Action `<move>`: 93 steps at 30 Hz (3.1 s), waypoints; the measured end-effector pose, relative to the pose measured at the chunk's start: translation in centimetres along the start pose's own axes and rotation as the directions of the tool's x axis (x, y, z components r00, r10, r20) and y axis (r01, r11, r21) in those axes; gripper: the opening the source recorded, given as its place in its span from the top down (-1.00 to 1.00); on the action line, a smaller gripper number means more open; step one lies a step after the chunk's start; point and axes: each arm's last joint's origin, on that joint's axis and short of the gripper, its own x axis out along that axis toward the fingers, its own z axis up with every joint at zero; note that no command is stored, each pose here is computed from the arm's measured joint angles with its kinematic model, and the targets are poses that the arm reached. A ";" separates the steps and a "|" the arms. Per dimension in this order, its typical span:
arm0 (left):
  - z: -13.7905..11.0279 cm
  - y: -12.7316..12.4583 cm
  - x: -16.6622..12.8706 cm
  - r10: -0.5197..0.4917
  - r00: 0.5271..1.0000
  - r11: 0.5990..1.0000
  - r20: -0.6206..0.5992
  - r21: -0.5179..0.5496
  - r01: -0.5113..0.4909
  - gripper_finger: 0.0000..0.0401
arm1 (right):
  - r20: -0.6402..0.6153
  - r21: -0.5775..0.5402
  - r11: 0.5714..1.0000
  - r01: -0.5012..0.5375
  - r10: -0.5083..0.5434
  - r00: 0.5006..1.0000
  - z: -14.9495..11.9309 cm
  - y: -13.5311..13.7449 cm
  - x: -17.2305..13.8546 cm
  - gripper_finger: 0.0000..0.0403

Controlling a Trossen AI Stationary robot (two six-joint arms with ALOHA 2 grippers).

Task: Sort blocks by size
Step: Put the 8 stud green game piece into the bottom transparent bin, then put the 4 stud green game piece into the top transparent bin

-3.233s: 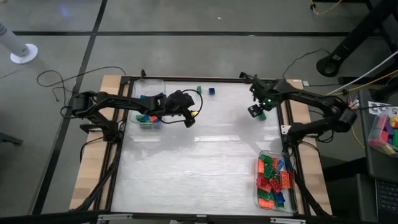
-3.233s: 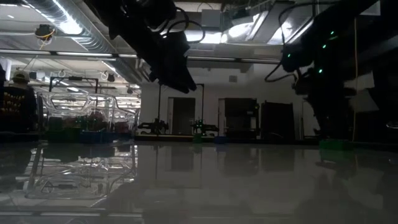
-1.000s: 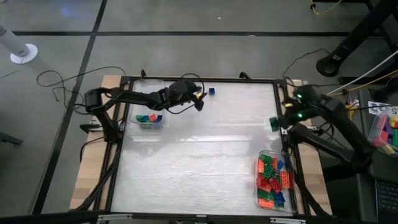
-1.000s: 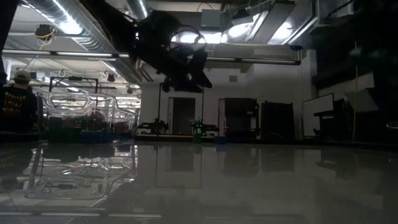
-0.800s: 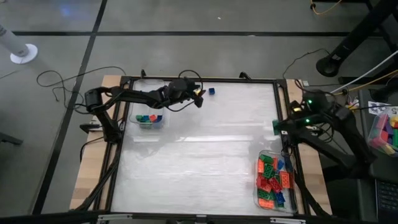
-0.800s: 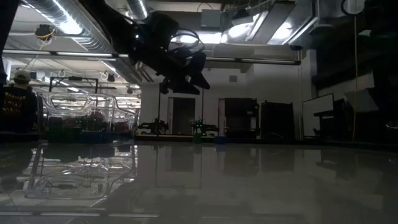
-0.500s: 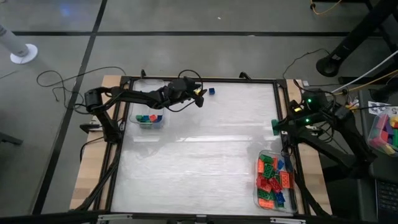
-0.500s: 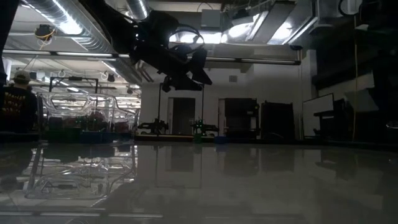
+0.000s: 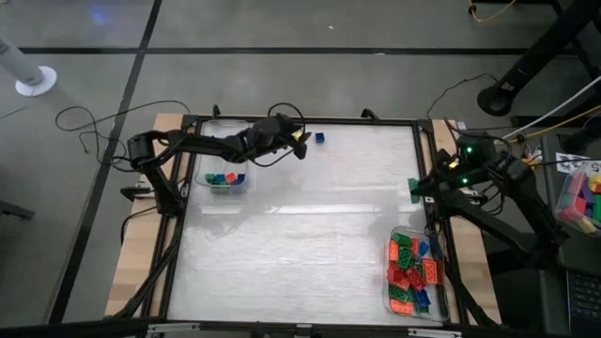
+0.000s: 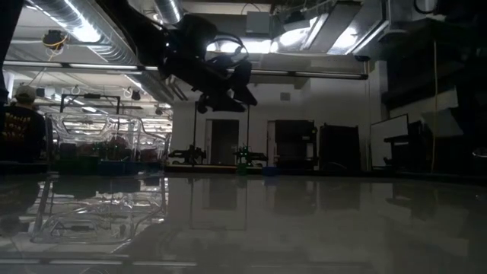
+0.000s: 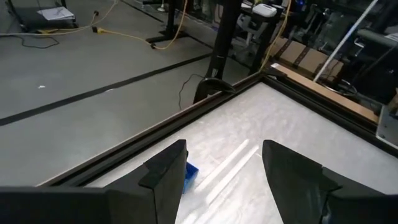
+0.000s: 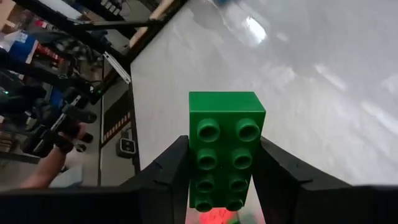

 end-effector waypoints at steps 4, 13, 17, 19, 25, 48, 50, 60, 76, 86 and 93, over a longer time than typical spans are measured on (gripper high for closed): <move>-0.3 0.3 0.4 0.009 1.000 1.000 -0.004 -0.013 -0.009 0.01 | 0.031 -0.078 0.995 -0.063 0.066 0.997 1.1 -0.5 0.8 0.31; -2.0 0.4 1.7 0.012 1.000 1.000 -0.022 -0.015 -0.013 0.01 | -0.089 -0.060 0.983 -0.173 0.167 0.982 2.4 -2.0 3.3 0.31; -1.7 0.5 1.9 0.017 1.000 1.000 -0.016 0.004 -0.017 0.01 | -0.151 -0.118 0.968 -0.222 0.204 0.967 2.1 -1.0 3.9 0.31; -1.6 0.4 2.0 0.017 1.000 1.000 -0.013 0.003 -0.017 0.01 | -0.180 -0.123 0.971 -0.206 0.182 0.967 1.8 -0.4 4.0 0.31; -1.4 0.4 2.0 0.016 1.000 0.999 -0.011 0.032 -0.016 0.01 | -0.280 -0.078 0.987 -0.142 0.115 0.953 0.3 0.9 4.5 0.31; -1.5 0.4 2.0 0.018 1.000 0.991 -0.015 0.135 -0.015 0.01 | -0.686 -0.131 0.987 0.091 -0.157 0.711 -5.4 5.4 10.5 0.16; -1.5 0.4 2.0 0.017 1.000 0.991 -0.015 0.135 -0.015 0.01 | -0.710 -0.164 0.980 0.109 -0.194 0.677 -6.1 5.6 11.3 0.15; -1.5 0.4 2.0 0.017 1.000 0.990 -0.016 0.139 -0.015 0.01 | -0.811 -0.218 0.954 0.206 -0.295 0.505 -8.2 5.6 14.6 0.13; -2.1 0.5 2.0 0.036 0.996 0.987 -0.079 0.156 -0.024 0.01 | -0.826 -0.237 0.950 0.204 -0.307 0.472 -8.6 5.5 15.3 0.13; -2.2 0.6 2.0 0.038 0.996 0.987 -0.084 0.158 -0.024 0.01 | -0.833 -0.214 0.943 0.254 -0.312 0.458 -8.6 5.4 15.2 0.13; -2.2 0.6 2.0 0.038 0.996 0.987 -0.082 0.157 -0.024 0.01 | -0.835 -0.238 0.960 0.148 -0.280 0.474 -8.1 5.6 14.4 0.13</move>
